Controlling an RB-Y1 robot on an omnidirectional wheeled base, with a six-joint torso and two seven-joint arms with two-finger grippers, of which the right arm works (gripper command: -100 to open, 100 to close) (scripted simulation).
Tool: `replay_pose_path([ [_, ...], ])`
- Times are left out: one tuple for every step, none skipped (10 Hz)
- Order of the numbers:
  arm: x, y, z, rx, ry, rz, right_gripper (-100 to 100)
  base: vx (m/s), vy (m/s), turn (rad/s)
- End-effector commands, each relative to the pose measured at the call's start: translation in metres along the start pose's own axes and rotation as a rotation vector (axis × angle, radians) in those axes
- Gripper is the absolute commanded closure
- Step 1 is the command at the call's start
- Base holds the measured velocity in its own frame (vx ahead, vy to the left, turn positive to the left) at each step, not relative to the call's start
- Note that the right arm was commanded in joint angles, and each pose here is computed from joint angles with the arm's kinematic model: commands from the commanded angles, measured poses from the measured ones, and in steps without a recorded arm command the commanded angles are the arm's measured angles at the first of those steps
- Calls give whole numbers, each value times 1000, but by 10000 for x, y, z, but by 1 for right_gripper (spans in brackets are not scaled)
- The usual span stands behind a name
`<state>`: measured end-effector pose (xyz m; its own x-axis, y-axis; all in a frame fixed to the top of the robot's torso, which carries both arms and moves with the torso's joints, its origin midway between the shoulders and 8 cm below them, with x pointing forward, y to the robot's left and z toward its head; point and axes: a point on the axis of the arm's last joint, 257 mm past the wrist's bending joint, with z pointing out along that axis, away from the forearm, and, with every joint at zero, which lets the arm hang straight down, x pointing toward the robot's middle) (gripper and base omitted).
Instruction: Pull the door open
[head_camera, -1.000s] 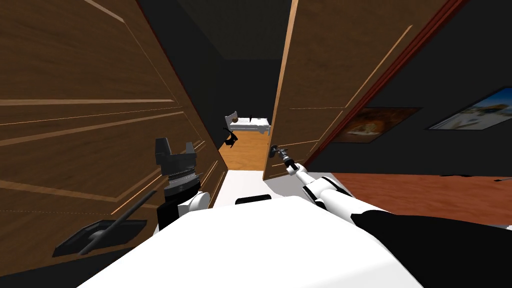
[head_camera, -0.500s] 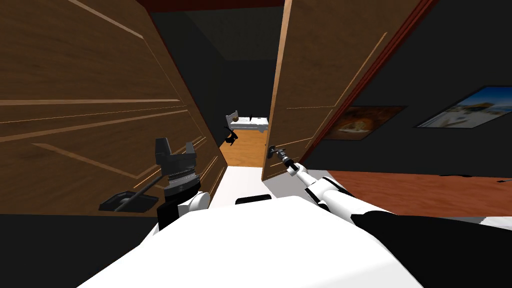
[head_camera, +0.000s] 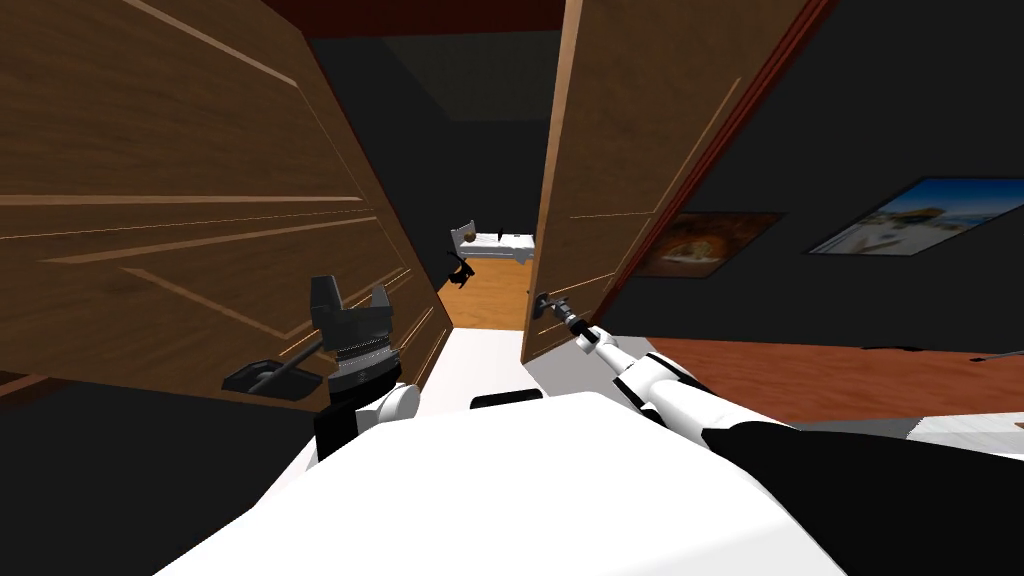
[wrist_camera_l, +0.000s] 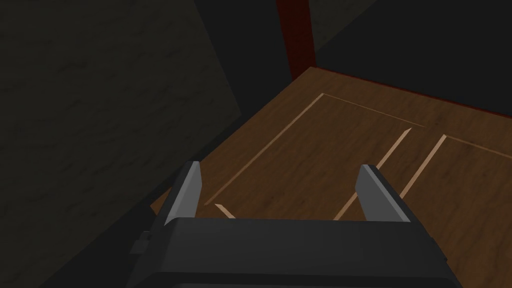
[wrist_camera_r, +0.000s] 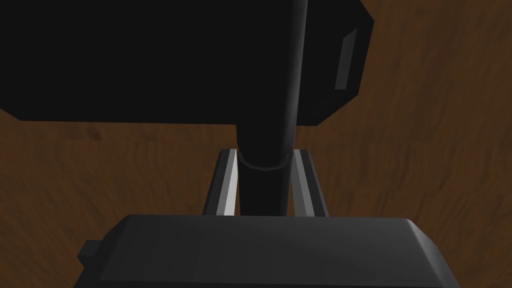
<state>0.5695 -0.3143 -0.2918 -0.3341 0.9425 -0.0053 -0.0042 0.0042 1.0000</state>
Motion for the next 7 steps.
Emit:
replay_pose_path([
  [134, -14, -63, 1, 58, 1, 100, -188, -199, 17],
  [171, -10, -79, 1, 76, 2, 100, -141, -144, 2],
  [240, -6, -109, 1, 108, 3, 100, -131, -134, -16],
  [294, -6, -135, 1, 134, 4, 100, -139, -163, -15],
  [333, -6, -155, 2, 152, 6, 100, -134, -155, 7],
  [340, -33, -138, 6, 143, 6, 100, -64, -62, 9],
  [308, -53, -225, 8, 154, 7, 100, -126, -72, 156],
])
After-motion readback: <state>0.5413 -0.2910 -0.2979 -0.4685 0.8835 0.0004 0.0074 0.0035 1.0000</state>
